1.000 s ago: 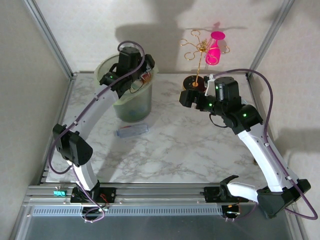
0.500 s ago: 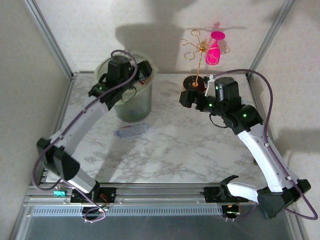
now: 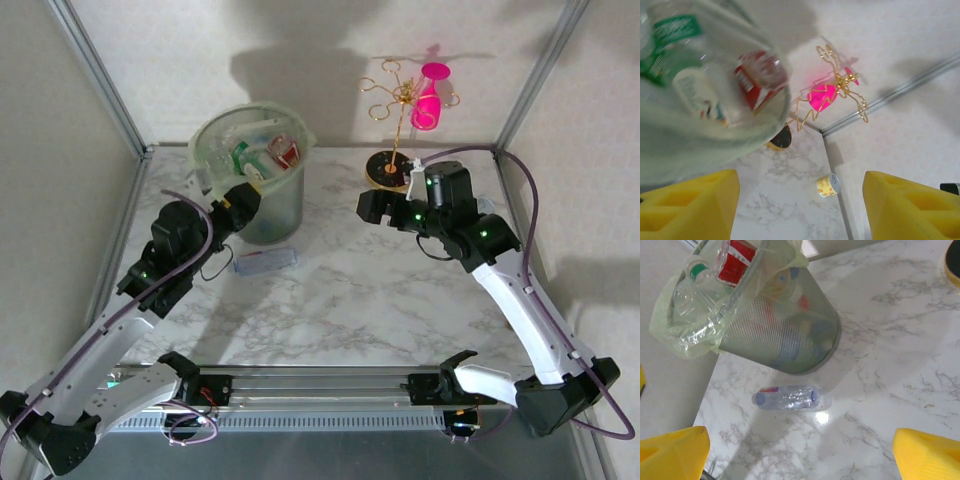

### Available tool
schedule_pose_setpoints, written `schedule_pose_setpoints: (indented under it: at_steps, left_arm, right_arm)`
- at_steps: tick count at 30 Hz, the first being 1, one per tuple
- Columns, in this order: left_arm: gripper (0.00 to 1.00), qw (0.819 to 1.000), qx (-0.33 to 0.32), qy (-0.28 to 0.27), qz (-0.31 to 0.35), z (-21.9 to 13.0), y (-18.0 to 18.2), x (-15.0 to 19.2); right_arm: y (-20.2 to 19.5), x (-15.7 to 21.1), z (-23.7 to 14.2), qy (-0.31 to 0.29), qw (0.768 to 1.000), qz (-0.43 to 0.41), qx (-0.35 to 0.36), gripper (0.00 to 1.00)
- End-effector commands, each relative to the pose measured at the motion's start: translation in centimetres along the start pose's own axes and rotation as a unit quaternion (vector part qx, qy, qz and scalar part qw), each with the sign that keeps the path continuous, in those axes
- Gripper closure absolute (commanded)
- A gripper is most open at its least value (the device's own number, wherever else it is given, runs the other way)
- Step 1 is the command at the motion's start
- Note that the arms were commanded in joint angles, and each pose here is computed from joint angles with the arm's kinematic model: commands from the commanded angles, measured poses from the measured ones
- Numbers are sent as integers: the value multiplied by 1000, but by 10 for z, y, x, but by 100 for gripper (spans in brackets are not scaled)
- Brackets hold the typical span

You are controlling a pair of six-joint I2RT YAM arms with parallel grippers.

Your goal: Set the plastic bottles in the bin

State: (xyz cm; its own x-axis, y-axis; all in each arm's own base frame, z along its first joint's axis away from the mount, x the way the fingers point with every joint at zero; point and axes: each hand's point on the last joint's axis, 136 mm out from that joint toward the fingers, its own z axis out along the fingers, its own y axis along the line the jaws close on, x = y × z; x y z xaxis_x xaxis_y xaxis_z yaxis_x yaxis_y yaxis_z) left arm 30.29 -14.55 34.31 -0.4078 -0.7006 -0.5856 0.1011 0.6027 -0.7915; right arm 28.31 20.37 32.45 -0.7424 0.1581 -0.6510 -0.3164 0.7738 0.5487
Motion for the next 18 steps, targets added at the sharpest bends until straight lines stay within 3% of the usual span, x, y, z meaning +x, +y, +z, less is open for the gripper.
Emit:
schedule_pose_setpoints:
  at_steps: [1,8,11,15,18]
  left_arm:
    - [33,996,-12,-35,-77,-15,18,-4]
    - [17,969,-118,-73,-205,-40,99,19]
    - [10,945,-165,-81,-271,-43,136,39]
    - [7,912,-240,-51,-330,-32,174,75]
    - [5,904,-241,-33,-352,-15,177,89]
  right_arm:
    - [7,13,1,15,1000,-3,-22,7]
    - [11,26,7,26,1000,-5,-17,7]
    - [7,29,6,28,1000,-5,-6,7]
    - [6,30,2,29,1000,-3,0,6]
    - [5,29,-2,27,1000,-6,6,6]
